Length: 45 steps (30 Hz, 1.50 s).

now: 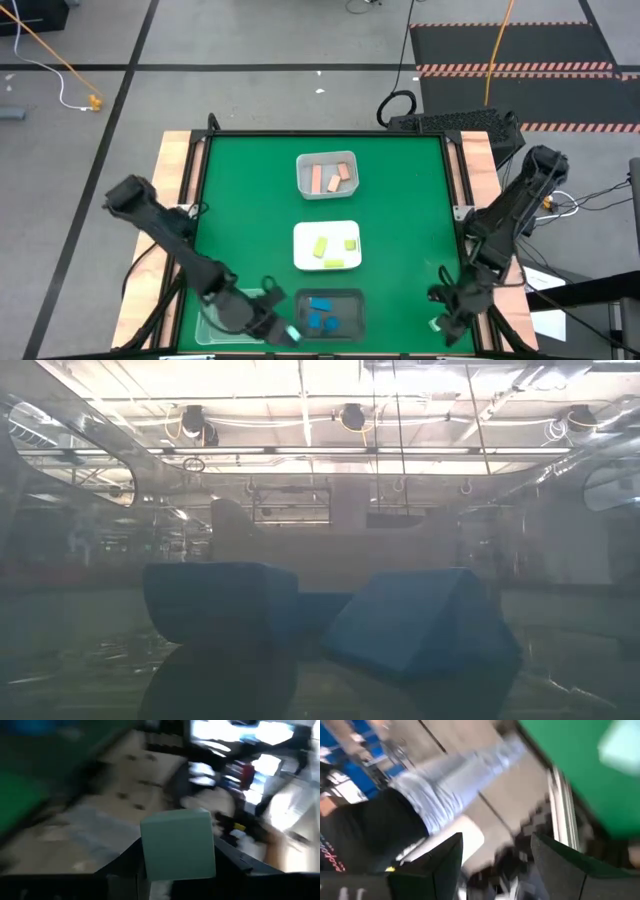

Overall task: Sort & place blocks by color
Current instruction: Put the left light blue block into the transparent bin

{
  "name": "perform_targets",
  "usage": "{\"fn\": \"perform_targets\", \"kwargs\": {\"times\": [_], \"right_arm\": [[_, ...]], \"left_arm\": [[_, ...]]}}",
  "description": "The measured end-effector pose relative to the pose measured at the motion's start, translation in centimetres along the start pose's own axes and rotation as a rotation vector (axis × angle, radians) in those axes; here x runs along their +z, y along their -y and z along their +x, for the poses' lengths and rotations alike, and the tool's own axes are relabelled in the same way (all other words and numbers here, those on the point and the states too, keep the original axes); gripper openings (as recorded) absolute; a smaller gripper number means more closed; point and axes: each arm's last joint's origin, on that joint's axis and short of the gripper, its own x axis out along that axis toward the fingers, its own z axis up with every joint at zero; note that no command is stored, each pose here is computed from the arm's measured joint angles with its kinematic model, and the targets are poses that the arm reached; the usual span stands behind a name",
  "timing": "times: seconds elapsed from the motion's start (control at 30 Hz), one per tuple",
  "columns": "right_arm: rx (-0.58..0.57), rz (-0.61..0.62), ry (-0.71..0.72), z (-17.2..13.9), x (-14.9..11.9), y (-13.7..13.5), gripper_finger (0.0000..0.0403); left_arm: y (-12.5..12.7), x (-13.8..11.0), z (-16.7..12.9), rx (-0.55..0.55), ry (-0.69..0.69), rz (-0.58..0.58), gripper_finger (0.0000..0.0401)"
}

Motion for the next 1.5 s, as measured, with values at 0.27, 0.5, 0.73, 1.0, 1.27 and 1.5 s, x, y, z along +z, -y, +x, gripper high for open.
{"fn": "perform_targets", "kwargs": {"times": [0.27,0.5,0.73,1.0,1.27,1.5], "right_arm": [[-0.175,0.166,0.051,0.4,-1.1,2.3,0.0224],[-0.241,0.173,0.195,0.1,-0.4,3.3,0.0224],[-0.219,0.129,0.260,0.1,-0.2,3.2,0.0224],[-0.158,0.033,0.411,0.0,0.3,3.0,0.0224],[-0.138,-0.035,0.484,-0.1,0.5,2.9,0.0224],[-0.137,-0.056,0.512,-0.2,0.6,2.9,0.0224]], "left_arm": [[-1.0,-2.0,-8.3,0.336,0.265,0.023,0.0144],[-3.6,-3.1,-9.4,0.613,0.194,-0.121,0.0145],[-4.7,-3.3,-9.8,0.753,0.189,-0.176,0.0145],[-5.0,-3.2,-10.1,0.786,0.208,-0.185,0.0145],[-6.0,-3.1,-9.4,0.849,0.265,-0.224,0.0145],[-7.1,-3.3,-8.1,0.911,0.259,-0.232,0.0145]]}}
